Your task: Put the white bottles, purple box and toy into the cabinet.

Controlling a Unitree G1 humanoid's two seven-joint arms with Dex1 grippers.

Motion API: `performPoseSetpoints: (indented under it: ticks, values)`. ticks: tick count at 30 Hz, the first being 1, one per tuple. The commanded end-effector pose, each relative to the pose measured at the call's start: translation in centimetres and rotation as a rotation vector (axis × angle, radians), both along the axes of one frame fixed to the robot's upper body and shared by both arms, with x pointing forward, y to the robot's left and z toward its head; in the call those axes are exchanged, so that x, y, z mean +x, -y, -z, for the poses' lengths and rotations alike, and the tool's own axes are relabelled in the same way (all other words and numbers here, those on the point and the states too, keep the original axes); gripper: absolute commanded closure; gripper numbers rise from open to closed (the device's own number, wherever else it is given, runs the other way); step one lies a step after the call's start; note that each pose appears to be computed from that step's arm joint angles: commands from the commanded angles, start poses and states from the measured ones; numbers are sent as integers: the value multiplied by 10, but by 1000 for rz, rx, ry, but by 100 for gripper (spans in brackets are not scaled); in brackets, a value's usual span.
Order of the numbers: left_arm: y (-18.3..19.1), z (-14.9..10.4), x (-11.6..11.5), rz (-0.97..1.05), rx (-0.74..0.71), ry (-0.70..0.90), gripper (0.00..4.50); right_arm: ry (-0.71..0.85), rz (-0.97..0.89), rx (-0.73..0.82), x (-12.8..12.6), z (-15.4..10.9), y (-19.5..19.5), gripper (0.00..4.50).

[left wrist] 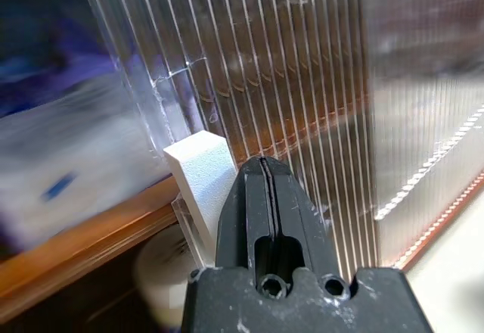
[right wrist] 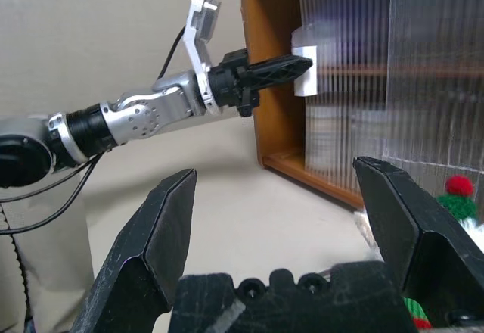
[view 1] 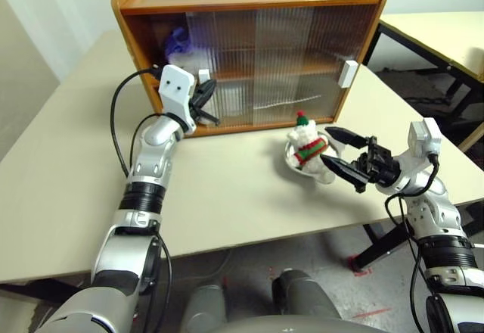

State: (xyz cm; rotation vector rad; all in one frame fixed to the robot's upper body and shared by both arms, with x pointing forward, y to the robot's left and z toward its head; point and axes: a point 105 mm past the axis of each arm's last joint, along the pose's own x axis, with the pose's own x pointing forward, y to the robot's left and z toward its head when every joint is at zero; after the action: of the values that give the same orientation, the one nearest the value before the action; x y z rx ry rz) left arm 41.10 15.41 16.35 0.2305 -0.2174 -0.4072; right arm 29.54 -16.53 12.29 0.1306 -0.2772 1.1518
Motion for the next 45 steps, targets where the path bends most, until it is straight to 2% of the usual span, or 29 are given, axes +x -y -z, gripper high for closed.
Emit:
performPoseSetpoints:
  ticks: [1,21,32,34,36,39,44,45]
  values:
    - [-26,-1,-3,-90,-16,-11,446,17,-9,11,1,-6,-1,0]
    - [-83,-7,-33,-263,-24,-3,446,-2,-33,0,3,-4,-8,0]
    - [-86,-7,-40,-284,-91,-2,446,-4,-27,-3,7,-4,-7,0]
    - [-75,-9,-42,-202,-124,4,410,-2,-13,-1,8,-5,-5,0]
    - [-57,-7,-46,-70,-196,-15,353,1,13,7,11,-8,0,0]
    - [-35,-6,-64,124,-252,-24,240,9,104,26,21,-17,18,0]
    - [-25,-4,-88,299,-259,-29,37,27,222,58,33,-32,47,0]
    - [-25,-3,-95,342,-254,-37,0,34,245,64,34,-36,54,18]
